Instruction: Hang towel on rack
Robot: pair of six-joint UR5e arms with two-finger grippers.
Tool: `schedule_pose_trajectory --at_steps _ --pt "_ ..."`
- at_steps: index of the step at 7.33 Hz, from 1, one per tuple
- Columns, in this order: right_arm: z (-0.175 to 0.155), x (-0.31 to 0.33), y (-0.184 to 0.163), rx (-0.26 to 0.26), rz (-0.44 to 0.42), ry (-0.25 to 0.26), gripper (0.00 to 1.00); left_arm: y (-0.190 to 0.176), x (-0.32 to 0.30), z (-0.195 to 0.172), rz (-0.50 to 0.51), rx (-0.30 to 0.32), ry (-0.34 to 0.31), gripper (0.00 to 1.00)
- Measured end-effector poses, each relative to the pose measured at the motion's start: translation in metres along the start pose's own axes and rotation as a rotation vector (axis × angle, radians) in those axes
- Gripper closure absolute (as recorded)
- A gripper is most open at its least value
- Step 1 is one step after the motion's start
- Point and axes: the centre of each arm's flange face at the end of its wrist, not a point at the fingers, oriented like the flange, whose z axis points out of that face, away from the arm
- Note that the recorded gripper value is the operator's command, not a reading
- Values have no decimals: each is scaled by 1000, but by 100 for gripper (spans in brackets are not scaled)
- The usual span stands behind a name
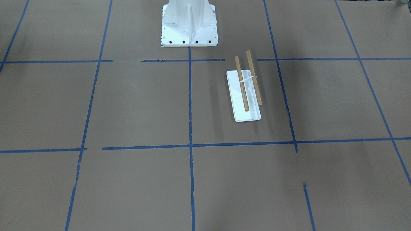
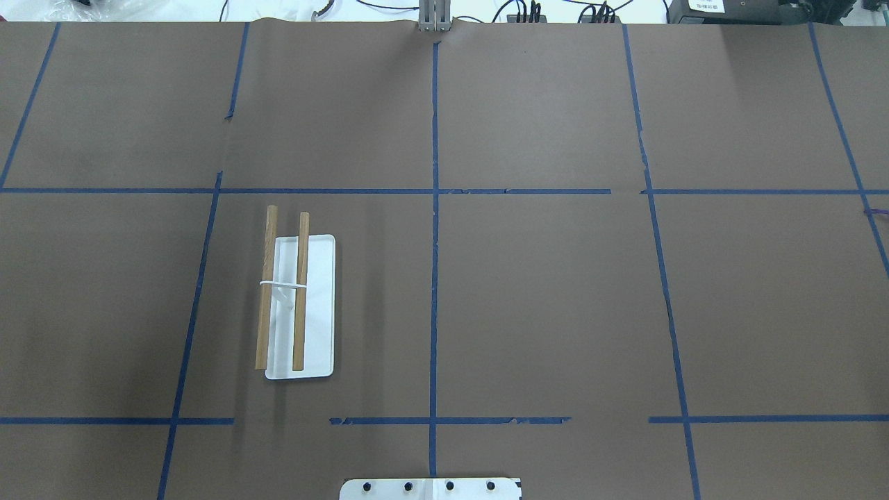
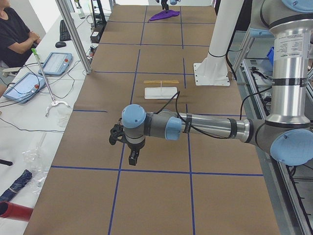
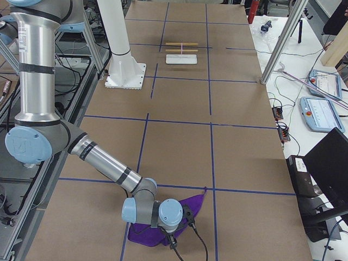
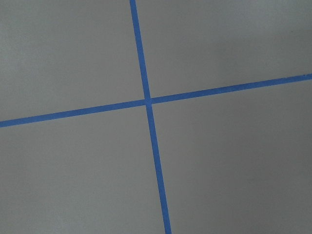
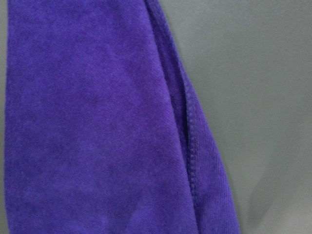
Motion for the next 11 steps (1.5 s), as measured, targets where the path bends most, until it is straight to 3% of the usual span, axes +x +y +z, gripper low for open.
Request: schedule_pose_trajectory --at_steps 1,3,4,5,6,11 --pt "1 1 0 -3 2 -1 5 0 0 0 0 0 0 0" --pt "3 0 -1 -8 3 -4 29 -1 1 -1 1 2 0 0" --pt "4 0 -4 -11 0 -5 48 -1 1 -1 2 3 0 0" --pt "6 1 -5 -15 -1 -7 78 -2 1 -1 2 3 0 0" --pt "6 1 -6 -18 -1 -8 100 -2 0 -2 2 4 0 0" --pt "-3 -3 -16 10 -20 -11 100 -2 0 -2 1 4 0 0"
